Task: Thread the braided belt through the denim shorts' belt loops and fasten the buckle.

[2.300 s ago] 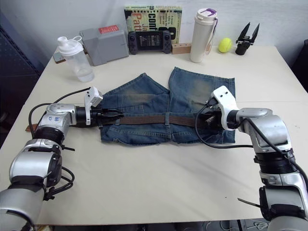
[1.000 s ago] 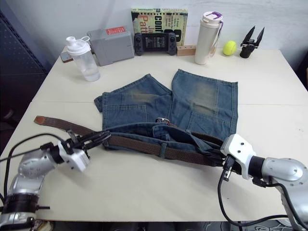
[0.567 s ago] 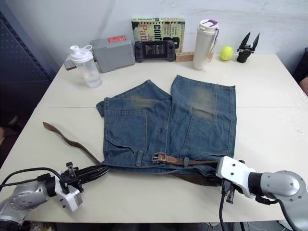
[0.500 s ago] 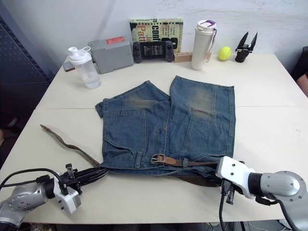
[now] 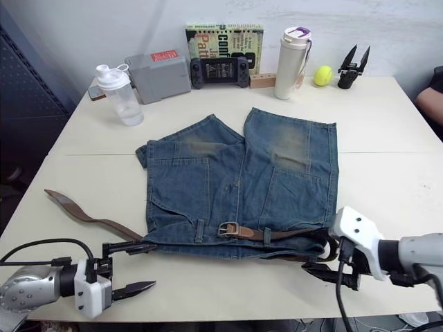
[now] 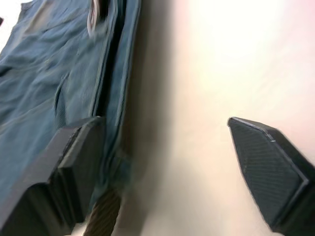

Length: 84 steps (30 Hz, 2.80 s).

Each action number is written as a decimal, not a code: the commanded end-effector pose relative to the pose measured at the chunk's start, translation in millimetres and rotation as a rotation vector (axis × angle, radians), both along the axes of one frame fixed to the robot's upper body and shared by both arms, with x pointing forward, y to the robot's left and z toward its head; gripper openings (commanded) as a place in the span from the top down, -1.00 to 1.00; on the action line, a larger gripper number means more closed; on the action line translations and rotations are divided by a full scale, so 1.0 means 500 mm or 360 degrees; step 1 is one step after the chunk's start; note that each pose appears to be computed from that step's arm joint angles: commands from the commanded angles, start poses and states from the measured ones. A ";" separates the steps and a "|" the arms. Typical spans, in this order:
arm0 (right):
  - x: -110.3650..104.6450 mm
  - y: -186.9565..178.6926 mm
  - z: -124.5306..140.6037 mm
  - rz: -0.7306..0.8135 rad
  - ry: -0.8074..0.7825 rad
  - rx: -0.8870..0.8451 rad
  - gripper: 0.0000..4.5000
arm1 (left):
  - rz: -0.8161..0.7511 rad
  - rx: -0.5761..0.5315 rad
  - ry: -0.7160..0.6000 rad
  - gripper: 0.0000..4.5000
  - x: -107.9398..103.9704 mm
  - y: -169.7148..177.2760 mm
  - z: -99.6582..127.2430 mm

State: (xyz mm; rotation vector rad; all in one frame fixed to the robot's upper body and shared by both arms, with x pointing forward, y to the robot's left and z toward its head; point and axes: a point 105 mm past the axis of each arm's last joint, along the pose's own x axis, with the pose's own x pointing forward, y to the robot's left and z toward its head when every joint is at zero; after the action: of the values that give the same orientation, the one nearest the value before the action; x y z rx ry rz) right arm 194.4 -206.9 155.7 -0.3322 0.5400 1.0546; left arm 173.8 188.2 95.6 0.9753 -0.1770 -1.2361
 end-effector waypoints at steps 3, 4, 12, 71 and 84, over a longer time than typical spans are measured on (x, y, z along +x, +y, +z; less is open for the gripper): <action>-0.012 0.038 0.065 0.0106 -0.0007 0.0260 -1.00 | 0.0017 -0.0046 0.0131 -0.85 -0.020 -0.002 0.052; 0.001 0.043 0.071 0.0077 -0.0041 0.0297 -1.00 | 0.0047 -0.0063 0.0112 -0.85 -0.017 0.000 0.061; 0.104 0.113 0.075 -0.0126 -0.0305 0.0456 -1.00 | 0.0826 -0.0644 0.0372 -0.85 0.078 0.124 0.139; 0.117 0.218 0.037 0.0131 -0.0570 0.0452 -1.00 | 0.1272 -0.0827 -0.0175 0.98 0.263 0.092 0.315; 0.145 0.258 0.084 0.0380 -0.1501 -0.0072 -1.00 | 0.0065 0.0097 -0.0255 0.98 0.203 -0.173 0.167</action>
State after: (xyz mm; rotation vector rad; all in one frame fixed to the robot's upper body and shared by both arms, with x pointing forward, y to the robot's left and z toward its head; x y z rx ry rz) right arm 271.1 -81.1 193.9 -0.8116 -0.2658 0.9924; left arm 276.5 104.0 180.8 1.0623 -0.2223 -1.1189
